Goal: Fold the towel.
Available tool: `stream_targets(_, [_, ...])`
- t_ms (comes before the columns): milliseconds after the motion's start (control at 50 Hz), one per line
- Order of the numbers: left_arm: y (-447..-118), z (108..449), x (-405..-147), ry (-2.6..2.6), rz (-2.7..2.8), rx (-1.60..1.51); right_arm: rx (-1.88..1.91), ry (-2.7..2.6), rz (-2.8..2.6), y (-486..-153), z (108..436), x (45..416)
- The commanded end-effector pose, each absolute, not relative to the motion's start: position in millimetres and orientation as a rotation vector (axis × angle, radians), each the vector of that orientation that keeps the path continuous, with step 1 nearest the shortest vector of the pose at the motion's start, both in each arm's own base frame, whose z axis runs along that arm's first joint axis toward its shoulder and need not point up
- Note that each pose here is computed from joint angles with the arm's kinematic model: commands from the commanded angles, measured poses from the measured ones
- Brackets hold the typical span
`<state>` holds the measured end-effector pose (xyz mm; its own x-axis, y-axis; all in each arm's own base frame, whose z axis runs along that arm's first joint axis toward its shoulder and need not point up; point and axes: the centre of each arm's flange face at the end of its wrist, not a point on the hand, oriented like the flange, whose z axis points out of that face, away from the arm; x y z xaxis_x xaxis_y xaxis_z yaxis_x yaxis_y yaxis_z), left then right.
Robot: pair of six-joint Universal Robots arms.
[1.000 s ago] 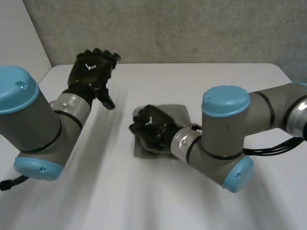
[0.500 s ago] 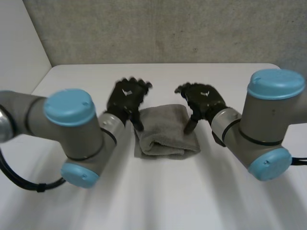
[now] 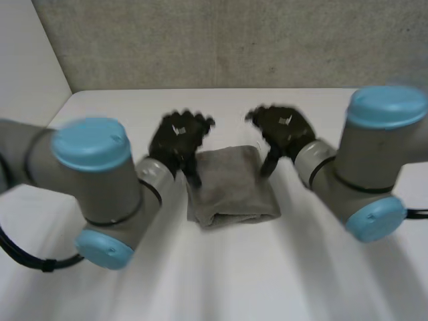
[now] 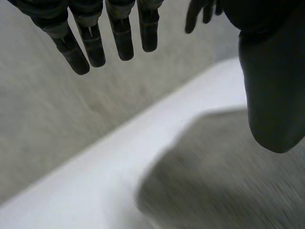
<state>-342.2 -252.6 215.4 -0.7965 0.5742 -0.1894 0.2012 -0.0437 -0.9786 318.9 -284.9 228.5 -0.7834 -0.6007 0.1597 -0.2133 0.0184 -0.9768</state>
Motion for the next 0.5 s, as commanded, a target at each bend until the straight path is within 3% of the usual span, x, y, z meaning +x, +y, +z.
stream_targets(20, [-261,306,-303,-1.879,2.18,-0.606,-0.549,1.944,-2.183,-289,315,282])
stream_targets(80, [-264,335,-280,-1.895,2.277,-0.484,-0.414,1.982,-2.304,-296,335,263])
stream_targets(180, [-269,350,-262,-1.941,2.284,-0.394,-0.462,2.003,-2.313,-296,337,260])
stream_targets(500, [-266,351,-254,-2.049,2.127,-0.347,-0.497,2.03,-2.278,-297,334,258])
